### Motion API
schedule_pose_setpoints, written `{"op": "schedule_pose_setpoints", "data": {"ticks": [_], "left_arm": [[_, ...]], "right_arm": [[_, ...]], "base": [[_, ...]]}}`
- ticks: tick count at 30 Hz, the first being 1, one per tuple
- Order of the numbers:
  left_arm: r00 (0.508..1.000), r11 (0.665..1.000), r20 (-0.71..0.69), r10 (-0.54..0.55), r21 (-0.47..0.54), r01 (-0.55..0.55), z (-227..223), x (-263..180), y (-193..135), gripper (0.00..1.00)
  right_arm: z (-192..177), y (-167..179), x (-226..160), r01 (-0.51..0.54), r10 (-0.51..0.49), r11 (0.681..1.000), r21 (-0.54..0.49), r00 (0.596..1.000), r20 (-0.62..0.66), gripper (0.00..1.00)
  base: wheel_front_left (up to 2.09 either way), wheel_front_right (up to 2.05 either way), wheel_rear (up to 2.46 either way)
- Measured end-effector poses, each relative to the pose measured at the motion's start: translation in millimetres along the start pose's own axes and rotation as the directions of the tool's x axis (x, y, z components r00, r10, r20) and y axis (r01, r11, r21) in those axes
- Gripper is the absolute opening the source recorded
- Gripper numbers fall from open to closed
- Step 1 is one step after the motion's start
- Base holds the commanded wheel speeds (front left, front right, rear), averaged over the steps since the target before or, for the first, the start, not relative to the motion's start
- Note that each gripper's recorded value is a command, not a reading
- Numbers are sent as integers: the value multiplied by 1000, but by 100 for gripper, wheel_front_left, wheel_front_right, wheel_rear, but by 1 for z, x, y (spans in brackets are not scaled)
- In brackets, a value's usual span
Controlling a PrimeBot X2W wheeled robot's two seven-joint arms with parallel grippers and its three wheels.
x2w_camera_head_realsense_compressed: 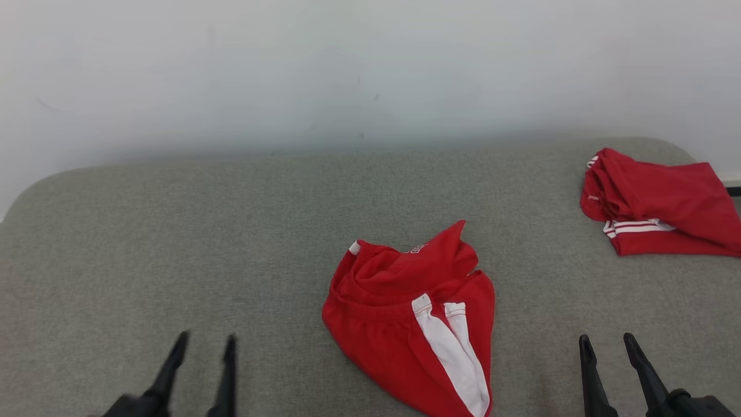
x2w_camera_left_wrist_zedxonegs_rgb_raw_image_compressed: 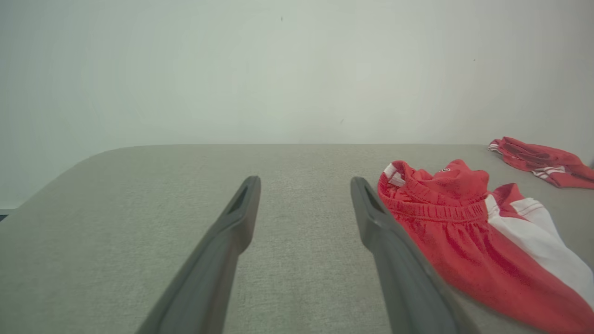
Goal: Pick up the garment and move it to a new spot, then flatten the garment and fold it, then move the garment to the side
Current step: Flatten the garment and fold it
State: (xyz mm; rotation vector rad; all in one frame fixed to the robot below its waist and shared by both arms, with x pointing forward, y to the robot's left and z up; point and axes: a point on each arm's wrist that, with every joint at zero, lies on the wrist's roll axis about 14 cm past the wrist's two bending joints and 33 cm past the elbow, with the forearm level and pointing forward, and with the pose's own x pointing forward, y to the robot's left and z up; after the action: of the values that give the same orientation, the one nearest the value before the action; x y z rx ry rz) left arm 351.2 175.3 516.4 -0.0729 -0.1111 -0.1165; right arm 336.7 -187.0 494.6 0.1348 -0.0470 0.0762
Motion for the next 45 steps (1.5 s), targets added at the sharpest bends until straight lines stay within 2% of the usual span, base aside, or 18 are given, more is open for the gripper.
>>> {"op": "schedule_pose_setpoints", "data": {"ticks": [3, 5, 9, 13, 18, 23, 31, 32, 33, 34, 36, 38, 41, 45], "left_arm": [[991, 992, 21, -129, -7, 130, 6, 26, -37, 100], [974, 974, 21, -225, -12, 225, 6, 42, -64, 100], [904, 904, -5, -427, -29, 426, 3, 67, -123, 100], [826, 829, -77, -559, -45, 557, -10, 84, -162, 100], [735, 755, -187, -651, -58, 654, -38, 94, -190, 100], [647, 695, -290, -705, -100, 712, -70, 92, -211, 100], [556, 642, -374, -742, -162, 749, -100, 86, -230, 100], [542, 636, -388, -745, -173, 752, -104, 83, -232, 48], [526, 627, -403, -749, -174, 759, -108, 79, -233, 21], [518, 624, -413, -750, -180, 760, -111, 77, -234, 0], [503, 621, -439, -744, -178, 763, -117, 74, -233, 0], [508, 619, -429, -747, -170, 767, -115, 75, -232, 0], [577, 655, -353, -737, -158, 739, -98, 94, -226, 0], [684, 728, -263, -681, -141, 671, -71, 118, -205, 0]], "right_arm": [[0, -4, 2, 6, -6, 1000, -6, 1000, 0, 100], [-1, -6, 4, 12, -12, 1000, -6, 1000, -5, 100], [-2, -13, 9, 36, -36, 999, -5, 999, -9, 100], [-8, -23, 8, 73, -73, 997, -1, 997, -27, 100], [-8, -38, 7, 127, -127, 992, -1, 991, -29, 100], [-11, -53, 0, 180, -180, 984, -9, 983, -41, 100], [-13, -67, -9, 236, -237, 972, -18, 970, -53, 100], [-13, -68, -9, 240, -240, 971, -19, 969, -54, 100], [-13, -69, -10, 243, -243, 970, -20, 968, -54, 100], [-13, -70, -10, 245, -245, 969, -20, 968, -55, 100], [-13, -70, -11, 246, -247, 969, -22, 968, -54, 100], [-13, -70, -11, 247, -248, 969, -21, 967, -53, 100], [-10, -73, -10, 254, -254, 967, -23, 966, -44, 100], [-12, -68, -9, 241, -241, 970, -19, 969, -47, 100]], "base": [[0, 0, 0], [0, 0, 0], [0, 0, 0], [0, 0, 0], [0, 0, 0], [0, 0, 0], [0, 0, 0], [0, 0, 0], [0, 0, 0], [0, 0, 0], [0, 0, 0], [0, 0, 0], [0, 0, 0], [0, 0, 0]]}}
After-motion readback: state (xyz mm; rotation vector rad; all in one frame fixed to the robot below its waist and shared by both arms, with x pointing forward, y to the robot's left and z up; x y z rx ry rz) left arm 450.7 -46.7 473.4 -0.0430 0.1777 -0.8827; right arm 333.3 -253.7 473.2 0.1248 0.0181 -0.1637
